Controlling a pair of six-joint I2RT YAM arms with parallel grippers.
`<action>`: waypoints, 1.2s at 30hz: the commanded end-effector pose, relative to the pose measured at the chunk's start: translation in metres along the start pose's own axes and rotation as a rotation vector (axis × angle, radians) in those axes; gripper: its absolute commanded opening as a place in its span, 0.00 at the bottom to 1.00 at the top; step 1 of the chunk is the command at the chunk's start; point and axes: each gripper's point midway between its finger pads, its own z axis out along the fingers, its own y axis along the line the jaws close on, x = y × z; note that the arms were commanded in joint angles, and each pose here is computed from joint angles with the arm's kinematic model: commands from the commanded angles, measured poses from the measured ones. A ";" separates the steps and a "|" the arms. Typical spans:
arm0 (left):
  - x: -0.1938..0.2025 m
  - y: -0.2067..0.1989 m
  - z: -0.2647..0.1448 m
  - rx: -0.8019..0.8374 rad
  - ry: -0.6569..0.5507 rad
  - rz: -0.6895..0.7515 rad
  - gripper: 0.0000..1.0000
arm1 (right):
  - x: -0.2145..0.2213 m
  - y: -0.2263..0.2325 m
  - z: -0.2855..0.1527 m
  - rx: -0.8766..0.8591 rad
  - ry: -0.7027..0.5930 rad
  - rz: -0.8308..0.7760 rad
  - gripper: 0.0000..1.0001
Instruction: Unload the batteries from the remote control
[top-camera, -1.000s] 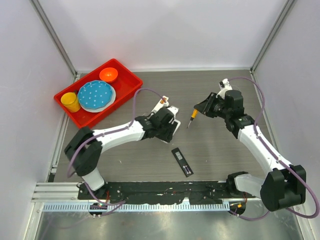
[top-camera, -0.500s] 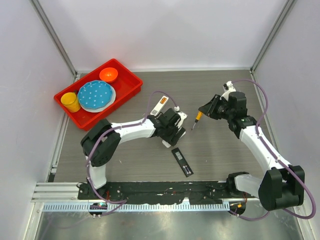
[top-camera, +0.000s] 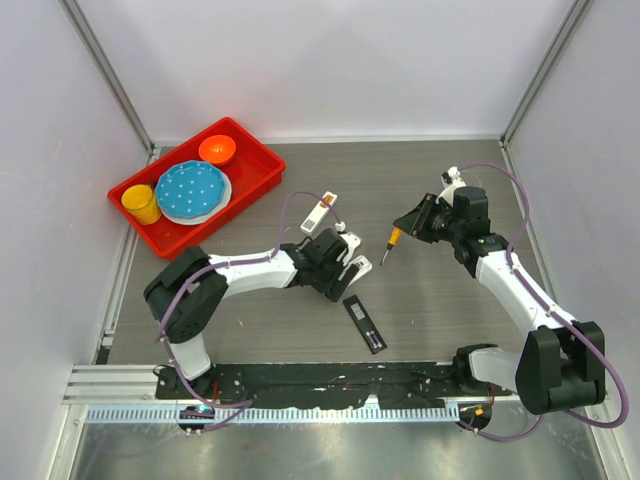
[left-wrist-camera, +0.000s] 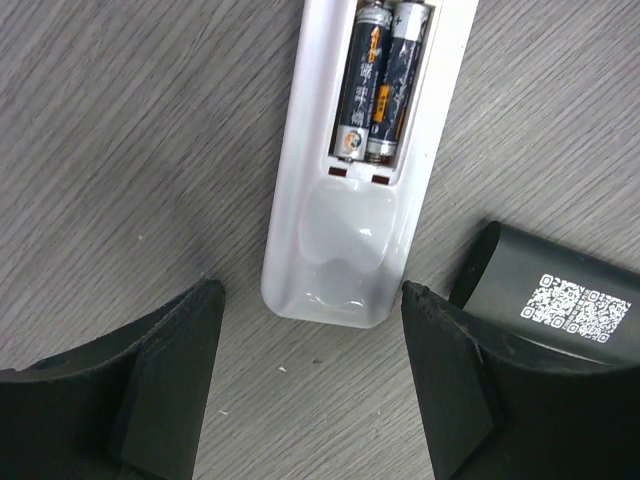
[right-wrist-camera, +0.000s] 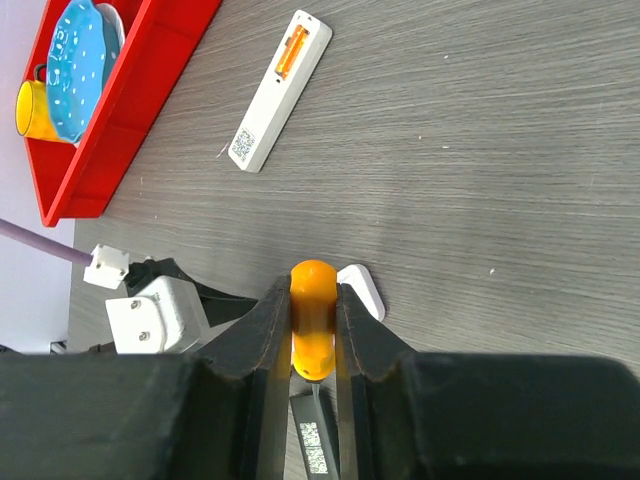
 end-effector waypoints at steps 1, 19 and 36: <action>0.011 0.001 0.002 0.002 -0.014 -0.041 0.74 | -0.013 0.012 0.002 -0.057 -0.044 -0.018 0.01; -0.033 -0.035 0.015 0.187 -0.046 0.055 0.50 | -0.011 0.005 0.007 -0.044 -0.046 -0.008 0.01; -0.051 -0.022 -0.022 0.088 -0.117 -0.001 0.82 | -0.005 0.012 -0.001 -0.068 -0.039 0.015 0.01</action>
